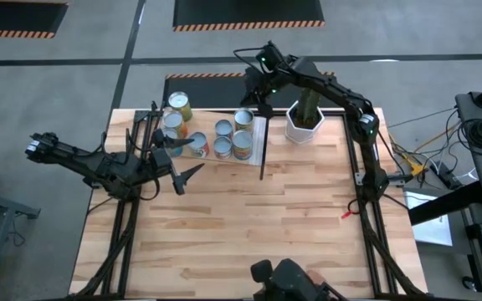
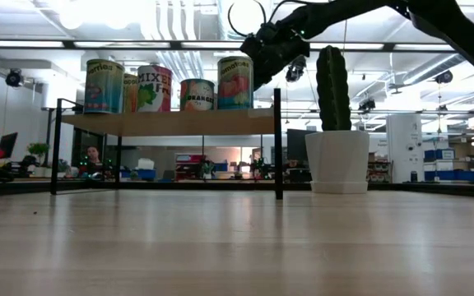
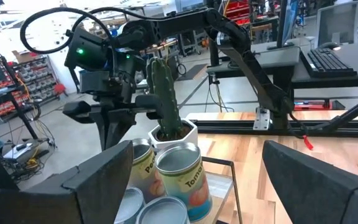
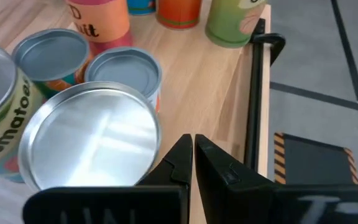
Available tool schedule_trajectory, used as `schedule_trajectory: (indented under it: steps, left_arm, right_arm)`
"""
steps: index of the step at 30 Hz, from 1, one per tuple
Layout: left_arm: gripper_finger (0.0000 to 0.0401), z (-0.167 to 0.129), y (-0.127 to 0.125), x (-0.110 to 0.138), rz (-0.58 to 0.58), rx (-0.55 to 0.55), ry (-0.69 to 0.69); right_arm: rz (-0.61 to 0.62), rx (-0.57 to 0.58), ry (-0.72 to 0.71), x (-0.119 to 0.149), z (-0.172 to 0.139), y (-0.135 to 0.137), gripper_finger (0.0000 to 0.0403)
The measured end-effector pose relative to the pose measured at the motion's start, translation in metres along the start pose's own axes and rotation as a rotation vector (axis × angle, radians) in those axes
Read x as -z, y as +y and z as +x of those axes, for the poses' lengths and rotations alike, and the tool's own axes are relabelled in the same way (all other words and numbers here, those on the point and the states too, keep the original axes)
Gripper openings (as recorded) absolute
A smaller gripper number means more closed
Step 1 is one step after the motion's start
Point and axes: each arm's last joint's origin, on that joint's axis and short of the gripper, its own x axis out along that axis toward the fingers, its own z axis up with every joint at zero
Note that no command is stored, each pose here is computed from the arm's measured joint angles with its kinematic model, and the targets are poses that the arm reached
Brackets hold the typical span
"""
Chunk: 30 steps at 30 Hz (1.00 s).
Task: Pick and place cans onto a shelf
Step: Put canned peaches on the shelf
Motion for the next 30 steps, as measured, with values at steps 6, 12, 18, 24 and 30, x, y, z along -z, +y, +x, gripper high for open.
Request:
schedule_trajectory:
  steps: [6, 12, 18, 24, 30]
  left_arm:
    - [0.0339, 0.0, 0.0, 0.0, 0.0, 0.0, 0.0]
    - [0.0339, 0.0, 0.0, 0.0, -0.005, 0.002, 0.0]
    - [0.0339, 0.0, 0.0, 0.0, -0.013, 0.002, 0.0]
    - [0.0339, 0.0, 0.0, 0.0, -0.026, 0.002, 0.0]
    - [0.0339, 0.0, 0.0, 0.0, -0.027, 0.003, 0.0]
  right_arm:
    - [0.008, -0.027, 0.022, 0.001, 0.002, 0.005, 0.0009]
    - [0.021, -0.049, 0.04, 0.001, 0.002, 0.009, 0.0009]
    - [0.033, -0.068, 0.056, 0.001, 0.0, 0.013, 0.0009]
    - [0.027, -0.067, 0.052, -0.006, -0.008, 0.019, 0.0009]
    - [0.033, -0.068, 0.048, -0.011, -0.012, 0.023, 0.0009]
